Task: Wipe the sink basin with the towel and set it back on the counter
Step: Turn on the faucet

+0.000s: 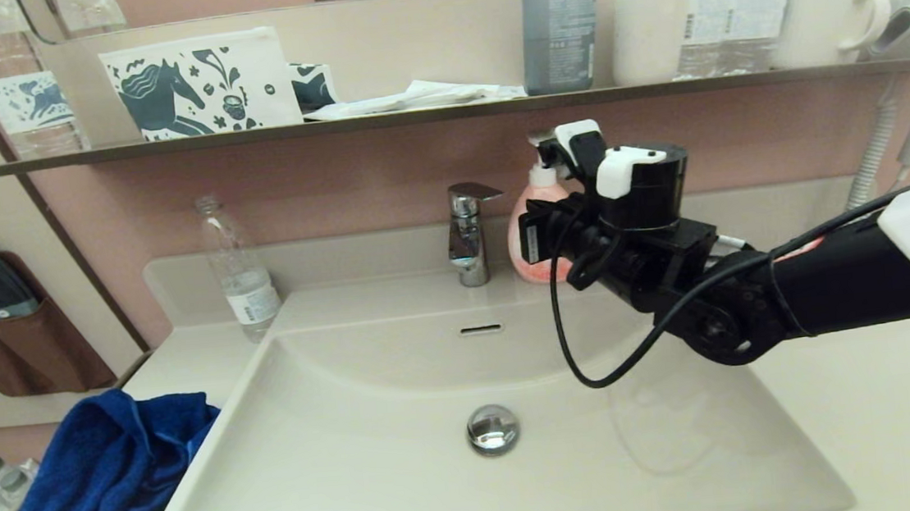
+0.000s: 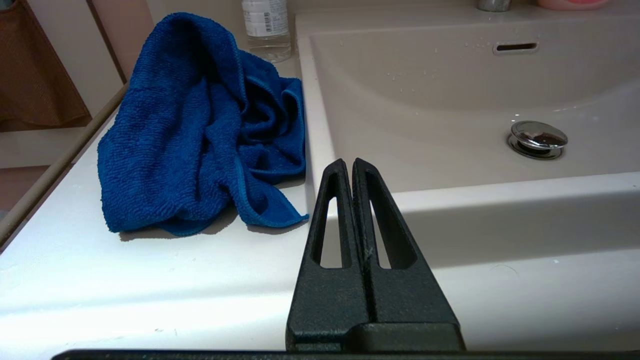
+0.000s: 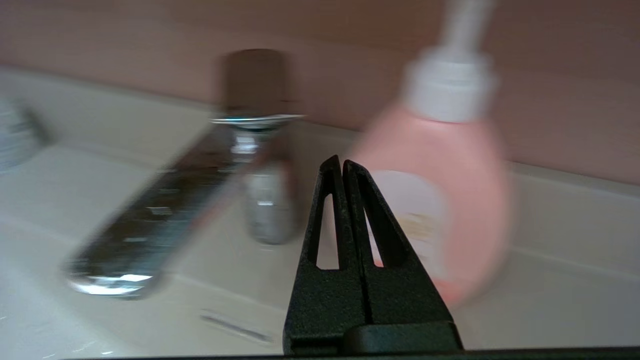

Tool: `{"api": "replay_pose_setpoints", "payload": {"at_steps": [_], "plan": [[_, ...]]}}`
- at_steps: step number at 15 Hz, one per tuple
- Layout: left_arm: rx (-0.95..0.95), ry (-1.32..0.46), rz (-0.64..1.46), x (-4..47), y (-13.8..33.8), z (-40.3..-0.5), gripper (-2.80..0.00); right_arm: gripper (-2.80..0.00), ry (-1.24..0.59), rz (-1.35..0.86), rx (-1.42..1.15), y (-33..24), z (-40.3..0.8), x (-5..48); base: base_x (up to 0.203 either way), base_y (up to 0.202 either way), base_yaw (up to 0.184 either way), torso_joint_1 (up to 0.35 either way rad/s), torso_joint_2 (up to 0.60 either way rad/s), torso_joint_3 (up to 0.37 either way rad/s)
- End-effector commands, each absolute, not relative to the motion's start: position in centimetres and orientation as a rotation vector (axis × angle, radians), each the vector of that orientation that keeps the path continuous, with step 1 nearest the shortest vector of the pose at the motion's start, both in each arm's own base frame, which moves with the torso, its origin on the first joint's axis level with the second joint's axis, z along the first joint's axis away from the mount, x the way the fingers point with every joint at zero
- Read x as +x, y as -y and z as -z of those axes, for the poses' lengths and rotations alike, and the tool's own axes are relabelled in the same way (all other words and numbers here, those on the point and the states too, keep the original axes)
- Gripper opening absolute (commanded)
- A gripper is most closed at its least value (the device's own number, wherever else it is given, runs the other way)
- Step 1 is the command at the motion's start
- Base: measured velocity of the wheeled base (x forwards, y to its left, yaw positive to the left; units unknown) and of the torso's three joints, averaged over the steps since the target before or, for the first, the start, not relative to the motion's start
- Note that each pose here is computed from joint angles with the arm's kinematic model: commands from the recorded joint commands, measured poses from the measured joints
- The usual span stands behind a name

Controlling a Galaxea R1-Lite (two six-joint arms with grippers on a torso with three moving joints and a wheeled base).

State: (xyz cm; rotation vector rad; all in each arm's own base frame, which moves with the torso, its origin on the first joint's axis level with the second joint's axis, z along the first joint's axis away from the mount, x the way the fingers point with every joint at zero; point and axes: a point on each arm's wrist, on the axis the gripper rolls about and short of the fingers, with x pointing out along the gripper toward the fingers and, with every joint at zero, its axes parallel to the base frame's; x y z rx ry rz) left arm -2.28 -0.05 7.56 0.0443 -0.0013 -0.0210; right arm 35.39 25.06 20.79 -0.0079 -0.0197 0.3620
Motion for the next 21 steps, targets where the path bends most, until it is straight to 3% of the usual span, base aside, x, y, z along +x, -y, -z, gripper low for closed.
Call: {"api": "replay_pose_setpoints", "payload": {"at_steps": [1, 21], "plan": [[0.045, 0.002, 0.021, -2.3, 0.0, -7.6, -2.8, -2.8, 0.012, -0.412, -0.013, -27.2, -19.3, 36.1, 0.0, 0.0, 0.0, 0.0, 0.0, 0.0], [0.045, 0.002, 0.021, -2.3, 0.0, -7.6, -2.8, -2.8, 0.185, -0.39, -0.045, -28.7, -23.4, 37.0, 0.0, 0.0, 0.0, 0.0, 0.0, 0.0]]}}
